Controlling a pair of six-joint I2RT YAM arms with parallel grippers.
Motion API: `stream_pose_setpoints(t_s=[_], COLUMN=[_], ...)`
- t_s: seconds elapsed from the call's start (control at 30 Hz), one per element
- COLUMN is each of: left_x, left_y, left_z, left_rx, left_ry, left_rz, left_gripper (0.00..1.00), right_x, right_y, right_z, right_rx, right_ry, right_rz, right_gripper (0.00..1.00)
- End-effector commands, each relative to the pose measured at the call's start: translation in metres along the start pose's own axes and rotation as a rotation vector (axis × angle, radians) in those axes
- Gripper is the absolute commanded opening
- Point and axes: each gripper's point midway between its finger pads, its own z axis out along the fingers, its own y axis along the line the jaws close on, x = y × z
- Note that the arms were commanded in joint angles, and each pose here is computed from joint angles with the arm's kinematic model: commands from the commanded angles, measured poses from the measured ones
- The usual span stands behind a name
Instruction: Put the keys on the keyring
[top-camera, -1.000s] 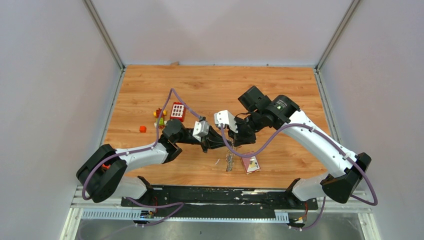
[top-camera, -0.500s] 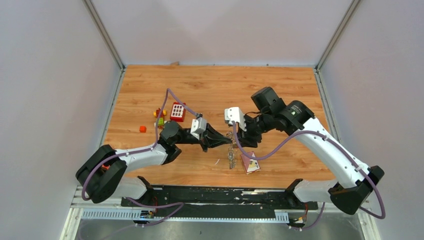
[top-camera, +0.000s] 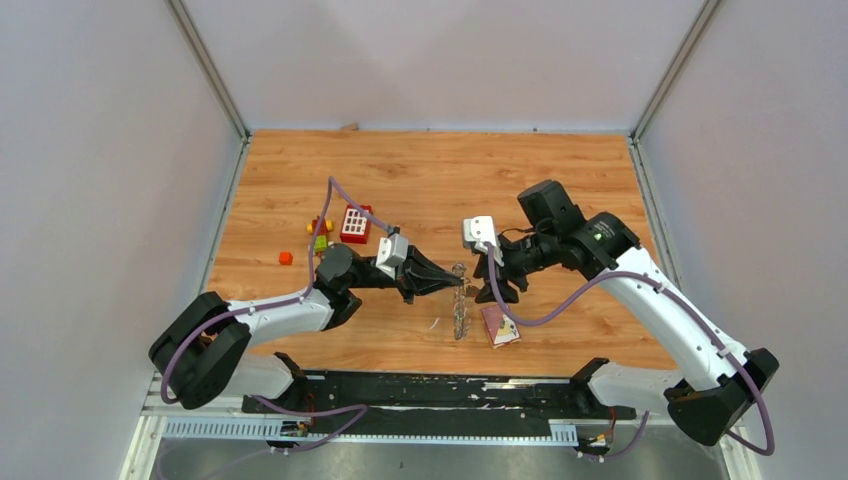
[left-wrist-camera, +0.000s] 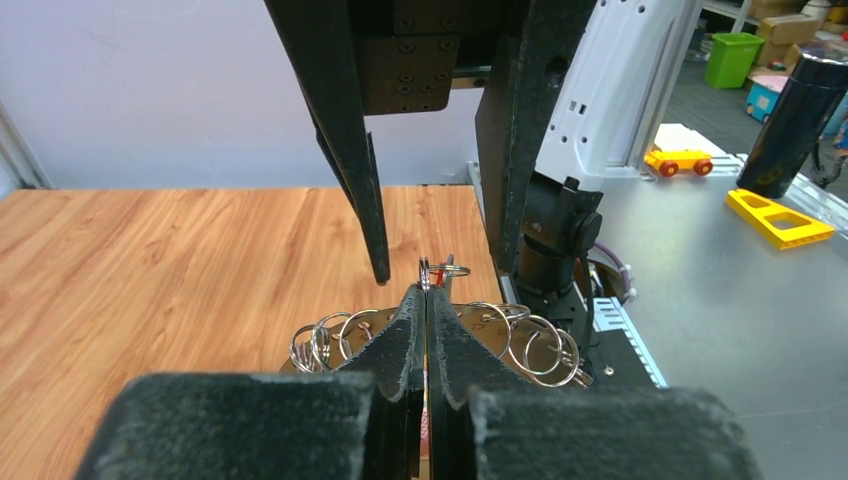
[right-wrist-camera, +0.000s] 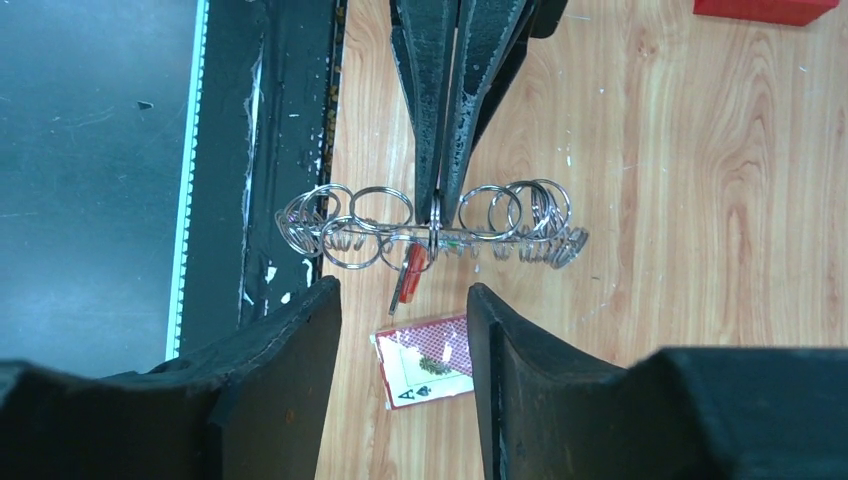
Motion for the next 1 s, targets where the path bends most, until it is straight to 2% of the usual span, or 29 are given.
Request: stream_pose_setpoints(t_s=[0.0,0.27,0.4,0.77,0.97], left_x=[-0.030,-0.033,-0.034,-0.037,-0.036], left_y=[-0.001,-0.003,-0.004,-0.012,-0.013], left_z=[0.002,0.001,0.001,0.000,0.000], left_rx=[0.000,0.005,0.012,0.041,0.047], left_ry=[-0.082,-0.090,-0.095,-0.111,-0.108], left_rz=[0.078,0.078,0.074,0.083,0.081], left_gripper=[0.00,0.00,0.00,0.00,0.00], right_x=[-0.014,-0.008,-0.002,0.001,-0.005], right_y=[-0.001,-0.002,-0.002,-0.003,-0.004], right_z=[0.005,0.011,0.014,0.022,0.028], right_rx=[-0.026,-0.027,-0.028,-0.054,-0.093], right_ry=[-0.079,-0.083,-0.079,-0.085,-0.104], right_rz=[-0.029,-0.034,-0.032,-0.017,0.008], right_gripper=[0.47,0.13,0.00,0.00,0.05])
